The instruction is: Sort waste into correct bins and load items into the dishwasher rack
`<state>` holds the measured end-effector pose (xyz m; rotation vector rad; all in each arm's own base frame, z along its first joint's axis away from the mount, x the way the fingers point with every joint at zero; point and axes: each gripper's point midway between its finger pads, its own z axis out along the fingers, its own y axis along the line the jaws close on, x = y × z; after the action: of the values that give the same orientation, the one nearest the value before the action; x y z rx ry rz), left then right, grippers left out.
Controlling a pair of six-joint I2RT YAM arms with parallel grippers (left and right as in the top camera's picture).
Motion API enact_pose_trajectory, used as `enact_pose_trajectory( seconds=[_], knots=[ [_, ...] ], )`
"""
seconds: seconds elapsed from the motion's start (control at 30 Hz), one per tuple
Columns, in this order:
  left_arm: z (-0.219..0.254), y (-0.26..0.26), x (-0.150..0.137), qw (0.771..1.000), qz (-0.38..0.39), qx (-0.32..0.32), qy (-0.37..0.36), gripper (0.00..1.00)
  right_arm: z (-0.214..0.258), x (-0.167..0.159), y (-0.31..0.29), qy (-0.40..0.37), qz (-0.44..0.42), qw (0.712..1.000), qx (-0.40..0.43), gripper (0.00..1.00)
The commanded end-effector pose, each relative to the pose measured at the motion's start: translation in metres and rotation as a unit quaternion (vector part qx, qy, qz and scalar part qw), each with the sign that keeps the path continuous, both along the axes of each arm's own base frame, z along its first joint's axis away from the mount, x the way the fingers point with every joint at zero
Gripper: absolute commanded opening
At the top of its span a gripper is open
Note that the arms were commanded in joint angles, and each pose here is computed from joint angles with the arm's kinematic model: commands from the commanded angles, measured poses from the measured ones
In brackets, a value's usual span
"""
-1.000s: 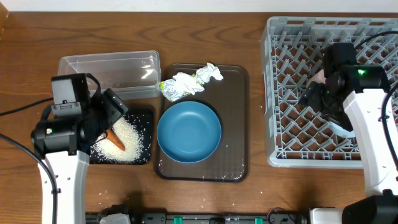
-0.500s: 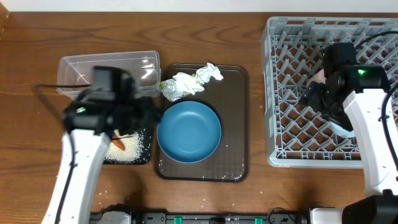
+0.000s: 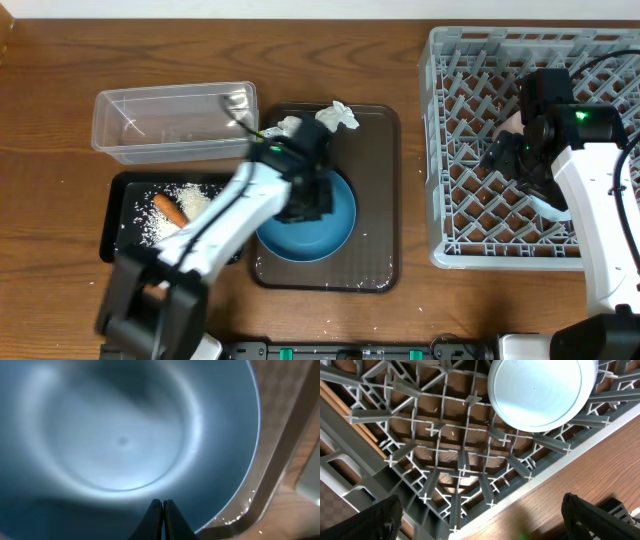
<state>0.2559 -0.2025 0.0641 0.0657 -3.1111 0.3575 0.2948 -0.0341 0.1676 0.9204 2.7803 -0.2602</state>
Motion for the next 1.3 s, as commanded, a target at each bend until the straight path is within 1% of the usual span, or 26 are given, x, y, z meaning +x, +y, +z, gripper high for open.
enact_pose_trajectory(
  seconds=[0.0,0.17,0.4,0.47,0.63,0.7,0.77,0.93,1.07,1.17,1.2,1.23,1.27],
  knots=[
    [-0.017,-0.014,-0.006,1.000,-0.003,0.020,0.011,0.06,0.004,0.002,-0.003,-0.006,-0.001,1.000,-0.005,0.99],
    [-0.043,-0.032,-0.015,0.999,-0.010,0.031,0.028,0.06,0.004,0.002,-0.003,-0.006,-0.001,1.000,-0.005,0.99],
    [-0.043,-0.054,-0.032,0.999,-0.031,0.024,0.027,0.06,0.004,0.002,-0.003,-0.006,-0.001,1.000,-0.005,0.99],
    [-0.042,-0.065,-0.041,0.998,-0.044,0.010,0.034,0.06,0.004,0.002,-0.003,-0.006,-0.001,1.000,-0.005,0.99],
    [-0.035,-0.105,-0.064,0.994,-0.089,-0.053,0.047,0.06,0.004,0.002,-0.003,-0.006,-0.001,1.000,-0.005,0.99],
    [-0.032,-0.112,-0.065,0.993,-0.098,-0.060,0.037,0.06,0.004,0.002,-0.003,-0.006,-0.001,1.000,-0.005,0.99],
    [-0.028,-0.111,-0.060,0.993,-0.096,-0.057,0.022,0.06,0.004,0.002,-0.003,-0.006,-0.001,1.000,-0.005,0.99],
    [-0.002,-0.091,-0.031,0.997,-0.058,-0.056,-0.018,0.06,0.004,0.002,-0.003,-0.006,-0.001,1.000,-0.005,0.99],
    [0.029,-0.040,-0.003,0.998,0.003,-0.018,-0.062,0.06,0.004,0.002,-0.003,-0.006,-0.001,1.000,-0.005,0.99],
    [0.059,0.006,0.012,0.994,0.056,-0.001,-0.095,0.07,0.004,0.002,-0.003,-0.006,-0.001,1.000,-0.005,0.99],
    [0.070,0.023,0.016,0.991,0.078,0.003,-0.107,0.09,0.004,0.002,-0.003,-0.006,-0.001,1.000,-0.005,0.99],
    [0.081,0.041,0.019,0.987,0.102,0.007,-0.120,0.16,0.004,0.002,-0.003,-0.006,-0.001,1.000,-0.005,0.99],
    [0.089,0.057,0.022,0.983,0.124,0.012,-0.131,0.31,0.004,0.002,-0.003,-0.006,-0.001,1.000,-0.005,0.99]
  ],
)
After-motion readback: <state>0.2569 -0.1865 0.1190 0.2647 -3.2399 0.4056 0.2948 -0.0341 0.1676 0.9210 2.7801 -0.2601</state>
